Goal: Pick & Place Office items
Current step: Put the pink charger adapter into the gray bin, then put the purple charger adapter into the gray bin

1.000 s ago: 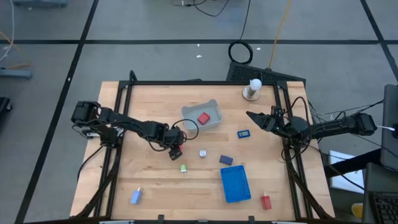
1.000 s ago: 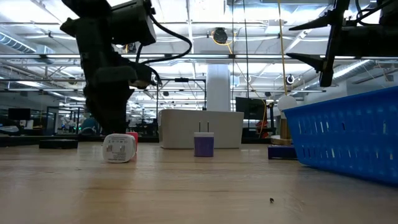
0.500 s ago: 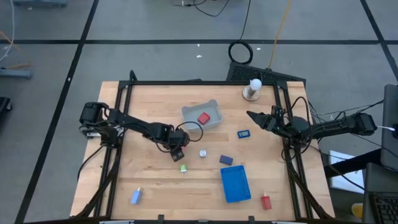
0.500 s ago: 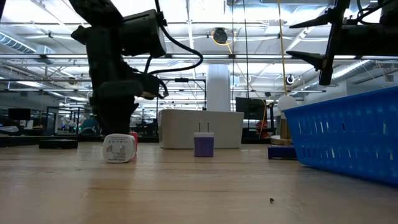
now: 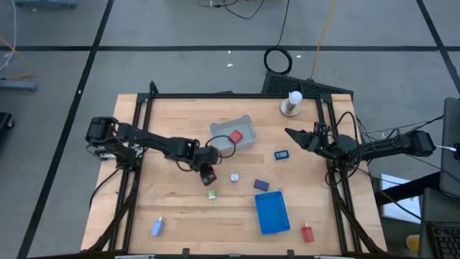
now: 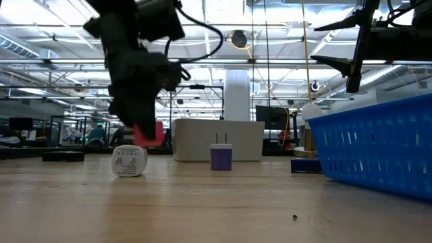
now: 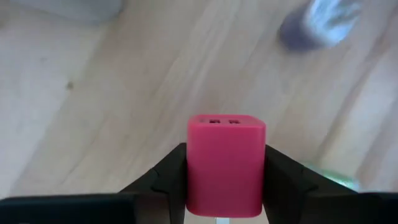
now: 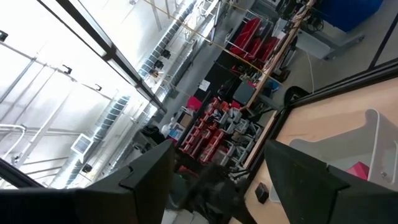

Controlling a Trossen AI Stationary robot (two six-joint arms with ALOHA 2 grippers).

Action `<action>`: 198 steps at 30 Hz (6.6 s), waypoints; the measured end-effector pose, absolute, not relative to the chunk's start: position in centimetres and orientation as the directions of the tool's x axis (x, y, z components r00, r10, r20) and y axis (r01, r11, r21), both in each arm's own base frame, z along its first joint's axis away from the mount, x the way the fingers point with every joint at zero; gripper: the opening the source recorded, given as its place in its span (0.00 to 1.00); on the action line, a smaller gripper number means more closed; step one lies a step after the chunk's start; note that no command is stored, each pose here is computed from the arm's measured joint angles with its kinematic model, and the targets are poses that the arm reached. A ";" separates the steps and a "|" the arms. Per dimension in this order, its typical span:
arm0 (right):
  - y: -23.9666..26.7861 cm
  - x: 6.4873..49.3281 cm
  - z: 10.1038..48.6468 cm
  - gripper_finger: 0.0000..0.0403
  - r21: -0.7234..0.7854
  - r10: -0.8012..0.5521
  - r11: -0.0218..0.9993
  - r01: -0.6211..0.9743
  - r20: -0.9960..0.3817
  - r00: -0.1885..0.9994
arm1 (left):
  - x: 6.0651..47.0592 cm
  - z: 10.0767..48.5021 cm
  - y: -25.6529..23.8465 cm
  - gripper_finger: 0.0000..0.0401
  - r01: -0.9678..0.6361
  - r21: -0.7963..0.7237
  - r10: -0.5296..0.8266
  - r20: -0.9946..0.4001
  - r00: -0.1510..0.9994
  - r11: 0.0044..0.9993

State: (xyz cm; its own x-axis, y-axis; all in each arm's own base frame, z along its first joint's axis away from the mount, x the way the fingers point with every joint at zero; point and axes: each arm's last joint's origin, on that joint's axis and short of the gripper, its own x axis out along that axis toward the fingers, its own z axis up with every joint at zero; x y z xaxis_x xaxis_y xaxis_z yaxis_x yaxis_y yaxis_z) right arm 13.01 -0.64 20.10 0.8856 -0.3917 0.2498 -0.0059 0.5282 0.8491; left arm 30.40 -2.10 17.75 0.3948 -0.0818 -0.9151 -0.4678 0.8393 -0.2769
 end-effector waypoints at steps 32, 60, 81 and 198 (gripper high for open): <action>-0.6 13.2 20.0 0.60 0.841 -0.389 0.540 0.006 0.243 0.889 | 30.3 26.0 10.3 0.37 -0.573 -0.178 0.205 -0.817 0.539 0.800; -0.6 13.2 20.1 0.60 0.841 -0.388 0.542 -0.010 0.261 0.884 | 33.9 21.0 10.8 0.91 -0.555 -0.295 0.089 -0.823 0.561 0.778; -0.7 13.2 20.1 0.60 0.861 -0.411 0.508 -0.015 0.258 0.874 | 35.5 24.7 9.6 0.84 -0.225 -0.650 -0.219 -0.529 0.820 0.726; -4.3 25.1 30.0 0.60 0.579 -0.028 0.813 0.060 -0.064 0.998 | 31.1 36.4 -1.9 0.60 0.030 -0.083 -0.081 -0.719 0.690 0.996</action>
